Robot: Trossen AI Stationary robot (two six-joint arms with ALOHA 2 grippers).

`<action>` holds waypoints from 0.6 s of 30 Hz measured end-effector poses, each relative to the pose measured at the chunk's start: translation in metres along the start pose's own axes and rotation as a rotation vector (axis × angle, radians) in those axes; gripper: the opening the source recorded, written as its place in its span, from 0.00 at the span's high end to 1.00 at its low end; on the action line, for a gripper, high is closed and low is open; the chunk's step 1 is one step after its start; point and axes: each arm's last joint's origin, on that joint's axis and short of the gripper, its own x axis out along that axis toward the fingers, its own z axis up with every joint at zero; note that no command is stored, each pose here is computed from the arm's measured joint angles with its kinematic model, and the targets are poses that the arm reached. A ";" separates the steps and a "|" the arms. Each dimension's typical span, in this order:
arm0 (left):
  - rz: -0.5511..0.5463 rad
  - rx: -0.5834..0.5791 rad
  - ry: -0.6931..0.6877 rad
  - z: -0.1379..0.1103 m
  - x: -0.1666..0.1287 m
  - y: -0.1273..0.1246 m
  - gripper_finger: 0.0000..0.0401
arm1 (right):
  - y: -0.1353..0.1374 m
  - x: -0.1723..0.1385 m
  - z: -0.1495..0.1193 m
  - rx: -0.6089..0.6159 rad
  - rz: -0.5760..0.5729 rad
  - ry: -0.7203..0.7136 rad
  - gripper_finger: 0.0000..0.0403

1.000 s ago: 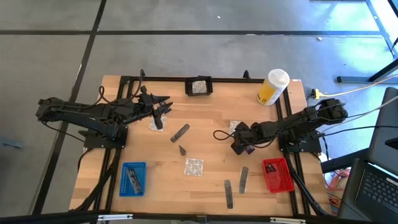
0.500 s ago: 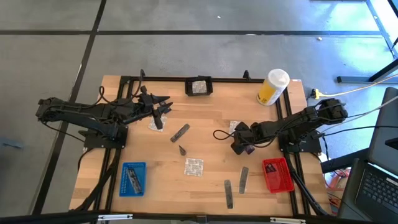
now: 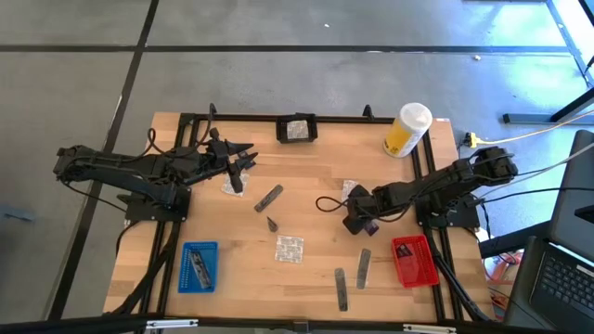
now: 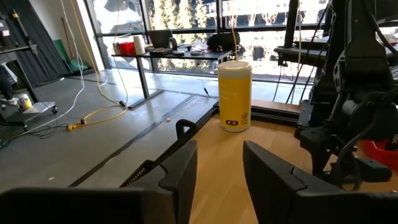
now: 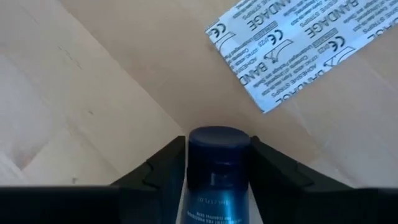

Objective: Pick & Place Travel size toiletries
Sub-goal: Put the blue shave butter into the red bin

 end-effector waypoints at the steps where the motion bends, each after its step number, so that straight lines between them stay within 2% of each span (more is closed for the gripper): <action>1: 0.000 0.000 0.000 0.000 0.000 0.000 0.69 | 0.000 0.000 0.000 -0.001 -0.001 0.000 0.64; 4: 0.000 0.000 0.000 0.000 0.000 0.000 0.69 | 0.000 0.000 0.000 -0.001 -0.002 0.001 0.69; 7: 0.000 0.000 0.000 0.000 0.000 0.000 0.69 | 0.000 0.000 0.000 0.000 -0.004 -0.002 0.69; 13: 0.000 0.000 0.000 0.000 0.000 0.000 0.69 | 0.000 -0.001 0.000 0.001 -0.005 -0.002 0.58; 18: 0.000 0.000 0.000 0.000 0.000 0.000 0.70 | 0.000 -0.001 0.000 0.003 -0.005 -0.002 0.66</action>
